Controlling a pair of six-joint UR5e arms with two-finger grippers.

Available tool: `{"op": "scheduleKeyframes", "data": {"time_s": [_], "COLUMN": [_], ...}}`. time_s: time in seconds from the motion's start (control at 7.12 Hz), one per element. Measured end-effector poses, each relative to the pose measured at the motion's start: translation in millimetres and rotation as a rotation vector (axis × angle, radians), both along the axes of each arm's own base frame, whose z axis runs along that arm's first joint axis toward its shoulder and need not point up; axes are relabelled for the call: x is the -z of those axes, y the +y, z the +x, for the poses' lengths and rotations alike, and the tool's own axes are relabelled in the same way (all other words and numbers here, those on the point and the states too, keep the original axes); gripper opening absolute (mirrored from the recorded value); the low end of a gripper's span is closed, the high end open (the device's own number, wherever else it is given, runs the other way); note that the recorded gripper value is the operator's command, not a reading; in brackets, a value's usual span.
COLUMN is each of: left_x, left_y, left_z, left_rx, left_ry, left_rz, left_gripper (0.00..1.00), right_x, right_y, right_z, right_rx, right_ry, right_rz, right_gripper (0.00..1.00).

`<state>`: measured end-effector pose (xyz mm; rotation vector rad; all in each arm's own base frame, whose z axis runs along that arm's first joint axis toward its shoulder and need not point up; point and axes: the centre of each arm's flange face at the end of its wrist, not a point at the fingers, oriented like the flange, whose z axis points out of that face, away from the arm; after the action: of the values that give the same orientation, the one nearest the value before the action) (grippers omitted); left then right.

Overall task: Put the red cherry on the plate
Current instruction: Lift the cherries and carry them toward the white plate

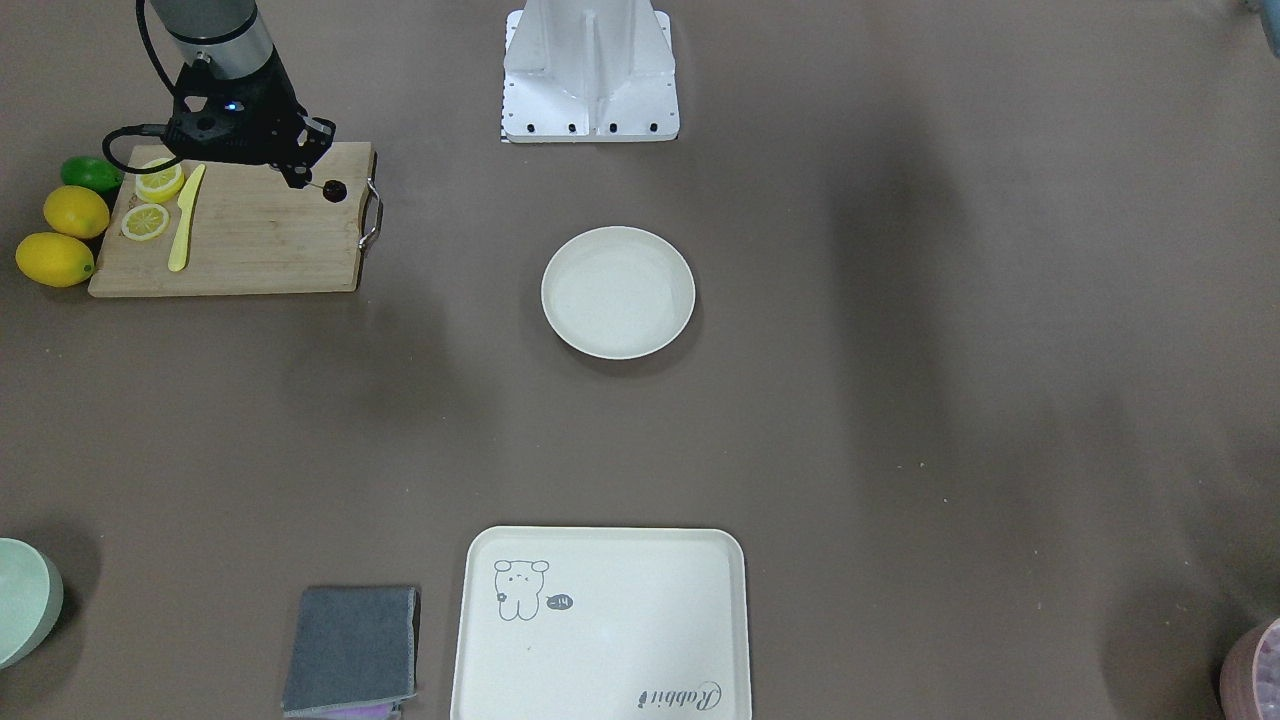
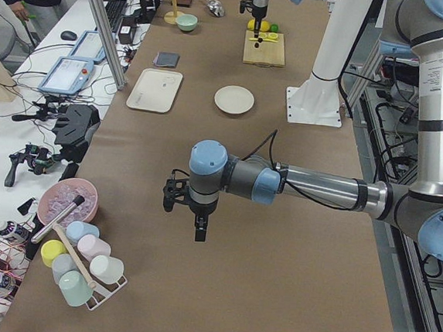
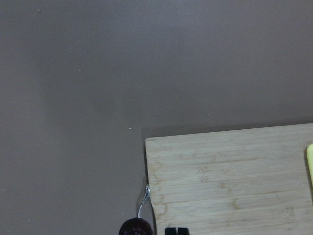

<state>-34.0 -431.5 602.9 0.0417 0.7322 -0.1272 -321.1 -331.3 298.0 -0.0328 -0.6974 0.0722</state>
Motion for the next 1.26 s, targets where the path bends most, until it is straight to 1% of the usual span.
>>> {"op": "scheduleKeyframes", "data": {"time_s": [0.28,0.42,0.7,0.84,1.12,1.26], "left_x": [-3,-6,-18,-20,3,25], "left_y": [-3,-10,-30,-40,-50,-54], "left_z": [1,5,14,20,48,60], "left_rx": [-0.001,-0.007,-0.029,-0.042,-0.091,-0.103], "left_ry": [0.001,0.002,0.007,0.012,0.039,0.048], "left_rz": [-0.008,-0.016,-0.040,-0.041,-0.020,-0.022], "left_gripper": [0.97,0.97,0.97,0.97,0.97,0.97], "right_x": [45,66,113,136,181,199], "right_y": [-5,-5,-8,-13,-13,-13], "right_z": [-12,-17,5,10,-20,-49], "right_rx": [0.015,0.020,0.004,-0.006,0.028,0.048], "right_ry": [-0.007,-0.014,-0.072,-0.094,-0.115,-0.106], "right_rz": [0.002,0.001,-0.032,-0.039,-0.050,-0.059], "right_gripper": [0.00,0.00,0.00,0.00,0.00,0.00]}}
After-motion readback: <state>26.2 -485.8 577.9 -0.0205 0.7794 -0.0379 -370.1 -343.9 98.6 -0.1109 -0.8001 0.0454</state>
